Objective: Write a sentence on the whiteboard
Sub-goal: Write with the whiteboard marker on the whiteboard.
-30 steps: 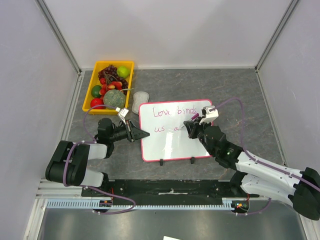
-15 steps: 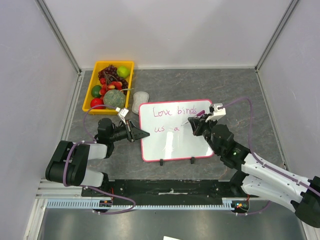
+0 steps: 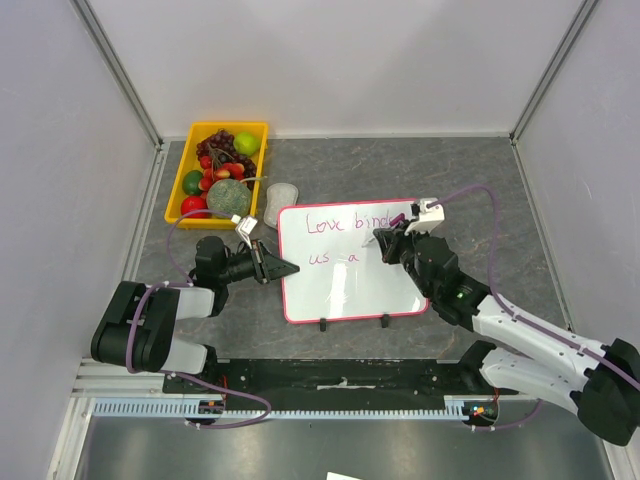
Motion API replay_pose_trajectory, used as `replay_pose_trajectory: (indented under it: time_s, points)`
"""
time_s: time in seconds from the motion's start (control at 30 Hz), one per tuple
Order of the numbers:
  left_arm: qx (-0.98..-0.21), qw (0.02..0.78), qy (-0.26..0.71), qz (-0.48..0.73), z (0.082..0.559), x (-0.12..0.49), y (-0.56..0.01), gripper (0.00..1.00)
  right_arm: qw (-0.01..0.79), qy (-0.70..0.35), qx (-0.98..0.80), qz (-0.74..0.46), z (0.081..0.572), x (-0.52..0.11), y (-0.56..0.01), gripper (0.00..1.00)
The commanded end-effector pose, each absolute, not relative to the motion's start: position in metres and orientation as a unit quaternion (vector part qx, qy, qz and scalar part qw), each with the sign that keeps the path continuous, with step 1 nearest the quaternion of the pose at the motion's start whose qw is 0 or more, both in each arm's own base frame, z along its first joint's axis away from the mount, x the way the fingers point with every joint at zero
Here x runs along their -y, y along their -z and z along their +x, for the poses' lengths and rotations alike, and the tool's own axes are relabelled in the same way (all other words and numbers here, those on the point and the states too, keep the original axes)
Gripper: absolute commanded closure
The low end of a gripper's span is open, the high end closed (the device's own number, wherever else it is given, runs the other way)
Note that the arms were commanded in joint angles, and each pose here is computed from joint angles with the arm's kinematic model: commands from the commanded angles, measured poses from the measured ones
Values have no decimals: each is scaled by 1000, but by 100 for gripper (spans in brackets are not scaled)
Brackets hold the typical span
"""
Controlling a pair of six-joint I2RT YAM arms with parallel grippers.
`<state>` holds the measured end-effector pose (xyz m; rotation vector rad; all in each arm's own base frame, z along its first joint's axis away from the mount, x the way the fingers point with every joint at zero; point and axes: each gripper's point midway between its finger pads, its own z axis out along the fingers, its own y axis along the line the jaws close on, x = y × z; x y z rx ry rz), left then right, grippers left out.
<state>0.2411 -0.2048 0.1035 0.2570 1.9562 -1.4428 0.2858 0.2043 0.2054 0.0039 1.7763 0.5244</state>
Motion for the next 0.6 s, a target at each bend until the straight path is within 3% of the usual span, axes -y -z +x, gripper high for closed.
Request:
replay_pose_trajectory:
  time_s: [0.0,0.57]
  points:
    - [-751,369,537,113,247,202,-102,98,624,-259,-737,9,292,-214,-239,100]
    - [-751,369,536,114,247,202,-102,98,610,-241,-755,6,293,-210,-214,100]
